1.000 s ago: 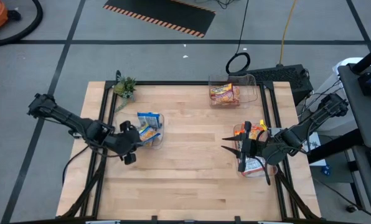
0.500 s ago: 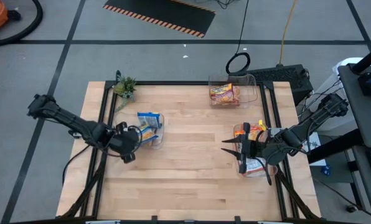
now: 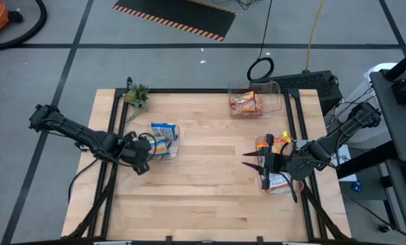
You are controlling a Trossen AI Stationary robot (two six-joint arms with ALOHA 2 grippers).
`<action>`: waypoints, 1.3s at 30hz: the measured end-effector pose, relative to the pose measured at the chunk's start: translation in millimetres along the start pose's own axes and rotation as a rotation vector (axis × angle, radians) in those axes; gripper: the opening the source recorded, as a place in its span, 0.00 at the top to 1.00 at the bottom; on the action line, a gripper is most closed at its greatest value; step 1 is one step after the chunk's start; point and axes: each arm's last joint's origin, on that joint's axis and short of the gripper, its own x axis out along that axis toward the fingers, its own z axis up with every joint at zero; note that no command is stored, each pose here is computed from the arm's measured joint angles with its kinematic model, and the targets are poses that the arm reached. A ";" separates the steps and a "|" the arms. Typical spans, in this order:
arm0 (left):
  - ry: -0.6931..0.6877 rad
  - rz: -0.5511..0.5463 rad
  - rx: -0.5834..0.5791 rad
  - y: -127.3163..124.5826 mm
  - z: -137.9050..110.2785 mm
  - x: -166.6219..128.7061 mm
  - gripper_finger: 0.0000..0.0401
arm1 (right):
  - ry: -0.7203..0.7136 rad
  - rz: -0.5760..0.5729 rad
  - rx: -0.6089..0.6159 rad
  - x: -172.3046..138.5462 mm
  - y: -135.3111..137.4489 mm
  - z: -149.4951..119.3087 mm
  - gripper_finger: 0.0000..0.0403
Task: Sort Maruchan noodles
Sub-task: Put the blue noodle pack into the bottom left transparent bin, then adjust the bottom left transparent bin
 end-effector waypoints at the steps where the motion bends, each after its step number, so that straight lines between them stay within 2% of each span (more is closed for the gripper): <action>1: -0.030 -0.018 0.004 -2.0 3.4 0.4 0.78 | 0.000 -0.001 0.000 0.0 0.0 0.0 0.72; 7: -0.243 -0.177 0.036 -16.9 28.8 -0.6 0.78 | 0.000 -0.001 0.000 0.0 0.0 0.0 0.72; 11: -0.325 -0.201 0.098 -22.8 40.5 2.5 0.78 | -0.001 -0.001 0.000 0.0 0.0 0.1 0.72; 18: -0.208 -0.101 0.067 -15.9 48.8 30.6 0.78 | -0.001 -0.002 -0.008 0.0 -0.1 0.0 0.72; 22: -0.122 -0.185 0.058 -19.9 55.8 51.4 0.78 | 0.000 -0.003 -0.008 0.0 -0.1 -0.1 0.72; 26: -0.164 -0.246 0.097 -24.8 65.3 60.0 0.78 | 0.000 -0.003 -0.019 0.0 -0.1 -0.1 0.72; 29: -0.251 -0.262 0.104 -24.0 75.2 59.3 0.78 | 0.000 -0.003 -0.024 0.0 -0.1 0.0 0.72; 34: -0.343 -0.191 0.083 -16.9 84.9 58.3 0.78 | 0.006 -0.003 -0.029 0.0 -0.1 -0.7 0.72; 39: -0.318 -0.166 0.088 -10.9 83.0 56.7 0.78 | 0.006 -0.002 -0.020 0.0 -0.1 -0.8 0.72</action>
